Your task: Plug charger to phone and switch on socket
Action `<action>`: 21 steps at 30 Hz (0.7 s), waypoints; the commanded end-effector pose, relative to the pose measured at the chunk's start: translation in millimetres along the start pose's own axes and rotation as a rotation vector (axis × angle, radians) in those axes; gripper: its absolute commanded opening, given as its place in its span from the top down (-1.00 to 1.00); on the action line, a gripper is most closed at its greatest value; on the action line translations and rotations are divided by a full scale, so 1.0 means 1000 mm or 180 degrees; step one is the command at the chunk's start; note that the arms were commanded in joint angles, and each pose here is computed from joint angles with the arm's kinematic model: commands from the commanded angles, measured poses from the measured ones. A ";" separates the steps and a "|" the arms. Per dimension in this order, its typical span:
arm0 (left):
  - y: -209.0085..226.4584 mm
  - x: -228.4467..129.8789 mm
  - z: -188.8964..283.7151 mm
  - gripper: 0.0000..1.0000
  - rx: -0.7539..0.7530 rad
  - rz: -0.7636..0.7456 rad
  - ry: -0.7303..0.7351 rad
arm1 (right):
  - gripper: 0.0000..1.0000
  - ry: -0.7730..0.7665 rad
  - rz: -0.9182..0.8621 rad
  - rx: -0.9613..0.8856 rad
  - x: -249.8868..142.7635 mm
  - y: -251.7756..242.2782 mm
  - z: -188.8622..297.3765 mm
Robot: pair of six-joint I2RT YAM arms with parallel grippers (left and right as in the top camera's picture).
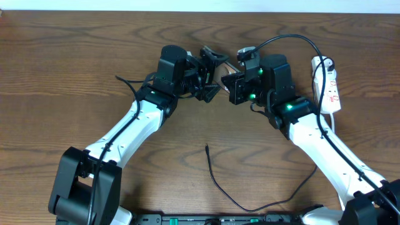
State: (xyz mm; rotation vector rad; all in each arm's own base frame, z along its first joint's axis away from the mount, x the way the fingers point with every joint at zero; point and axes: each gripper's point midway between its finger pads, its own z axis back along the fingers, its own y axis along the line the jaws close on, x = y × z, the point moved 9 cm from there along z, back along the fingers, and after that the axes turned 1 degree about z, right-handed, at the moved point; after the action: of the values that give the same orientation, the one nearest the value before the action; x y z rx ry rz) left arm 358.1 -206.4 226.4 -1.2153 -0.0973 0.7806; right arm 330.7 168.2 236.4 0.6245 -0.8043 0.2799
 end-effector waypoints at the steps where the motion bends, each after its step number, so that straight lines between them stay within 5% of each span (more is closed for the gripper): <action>1: -0.021 -0.007 0.010 -0.86 -0.0226 -0.0345 0.0211 | 0.98 -0.0162 -0.0097 -0.0037 0.013 -0.006 0.005; 9: -0.030 0.002 0.025 -0.86 -0.0381 -0.0413 0.0535 | 0.98 -0.0466 -0.0892 -0.0213 0.030 -0.043 0.021; 21: -0.038 0.044 0.055 -0.87 -0.0584 -0.0621 0.0203 | 0.98 -0.0280 -0.3174 0.0780 0.045 -0.030 0.029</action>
State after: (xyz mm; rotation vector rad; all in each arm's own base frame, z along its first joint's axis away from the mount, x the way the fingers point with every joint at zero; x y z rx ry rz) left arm 380.6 -151.1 244.5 -1.3415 -0.1529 0.6419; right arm 362.0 116.2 258.7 1.0137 -0.6506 -0.4198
